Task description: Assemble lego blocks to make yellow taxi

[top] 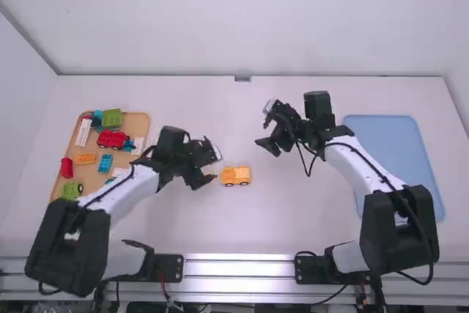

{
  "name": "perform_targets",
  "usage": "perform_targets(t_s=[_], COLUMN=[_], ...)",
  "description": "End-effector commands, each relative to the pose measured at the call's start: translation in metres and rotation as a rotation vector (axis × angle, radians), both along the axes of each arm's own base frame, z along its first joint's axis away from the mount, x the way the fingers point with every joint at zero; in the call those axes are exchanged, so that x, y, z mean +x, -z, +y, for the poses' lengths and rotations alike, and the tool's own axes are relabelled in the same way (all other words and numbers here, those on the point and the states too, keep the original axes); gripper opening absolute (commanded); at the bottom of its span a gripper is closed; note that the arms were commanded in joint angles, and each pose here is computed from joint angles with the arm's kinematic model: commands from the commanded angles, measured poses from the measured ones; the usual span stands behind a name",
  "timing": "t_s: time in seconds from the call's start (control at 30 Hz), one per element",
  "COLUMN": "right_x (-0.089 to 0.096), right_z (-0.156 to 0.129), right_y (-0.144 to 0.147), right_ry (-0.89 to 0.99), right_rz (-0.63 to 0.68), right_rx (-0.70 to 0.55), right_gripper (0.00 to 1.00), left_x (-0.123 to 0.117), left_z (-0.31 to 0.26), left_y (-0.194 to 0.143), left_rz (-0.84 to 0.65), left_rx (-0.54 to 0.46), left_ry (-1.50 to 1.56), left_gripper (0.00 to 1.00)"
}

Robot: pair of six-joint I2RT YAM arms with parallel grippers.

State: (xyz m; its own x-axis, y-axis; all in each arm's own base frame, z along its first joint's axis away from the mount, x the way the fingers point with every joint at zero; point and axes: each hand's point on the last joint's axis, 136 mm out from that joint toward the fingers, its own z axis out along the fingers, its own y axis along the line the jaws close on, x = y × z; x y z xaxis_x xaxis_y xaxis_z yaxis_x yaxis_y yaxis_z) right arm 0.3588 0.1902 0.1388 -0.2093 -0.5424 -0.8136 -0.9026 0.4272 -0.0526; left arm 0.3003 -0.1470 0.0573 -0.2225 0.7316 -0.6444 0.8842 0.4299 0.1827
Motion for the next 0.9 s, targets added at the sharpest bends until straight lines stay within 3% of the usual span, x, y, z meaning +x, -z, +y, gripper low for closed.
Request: perform_targets(t_s=[0.0, 0.2, 0.3, 0.4, 0.73, 0.87], right_x=[-0.005, -0.004, -0.003, -0.002, -0.006, -0.009], right_z=[0.000, -0.002, -0.001, -0.001, 0.013, 0.018], right_y=[-0.006, -0.006, -0.007, -0.009, -0.012, -0.011], right_ry=[-0.030, -0.036, -0.041, -0.041, -0.080, -0.090], right_rz=[-0.014, -0.035, -0.046, -0.055, -0.075, -0.077], right_rx=[0.027, 0.019, 0.018, 0.020, 0.026, 0.020], right_gripper=[0.99, 0.99, 0.99, 0.99, 0.99, 0.98], left_x=[-0.013, -0.007, -0.017, -0.031, -0.031, -0.028], left_z=[-0.019, -0.009, 0.007, 0.015, 0.022, 0.024], left_y=[0.009, 0.018, 0.011, 0.011, 0.046, 0.057], left_rz=[0.013, 0.028, 0.015, -0.004, -0.038, -0.039], left_rx=[-0.078, -0.247, -0.382, -0.440, -0.433, -0.436], left_ry=[0.165, 0.122, 0.134, 0.160, 0.060, 0.031], left_gripper=[0.82, 0.84, 0.89, 0.90, 0.87, 0.80])
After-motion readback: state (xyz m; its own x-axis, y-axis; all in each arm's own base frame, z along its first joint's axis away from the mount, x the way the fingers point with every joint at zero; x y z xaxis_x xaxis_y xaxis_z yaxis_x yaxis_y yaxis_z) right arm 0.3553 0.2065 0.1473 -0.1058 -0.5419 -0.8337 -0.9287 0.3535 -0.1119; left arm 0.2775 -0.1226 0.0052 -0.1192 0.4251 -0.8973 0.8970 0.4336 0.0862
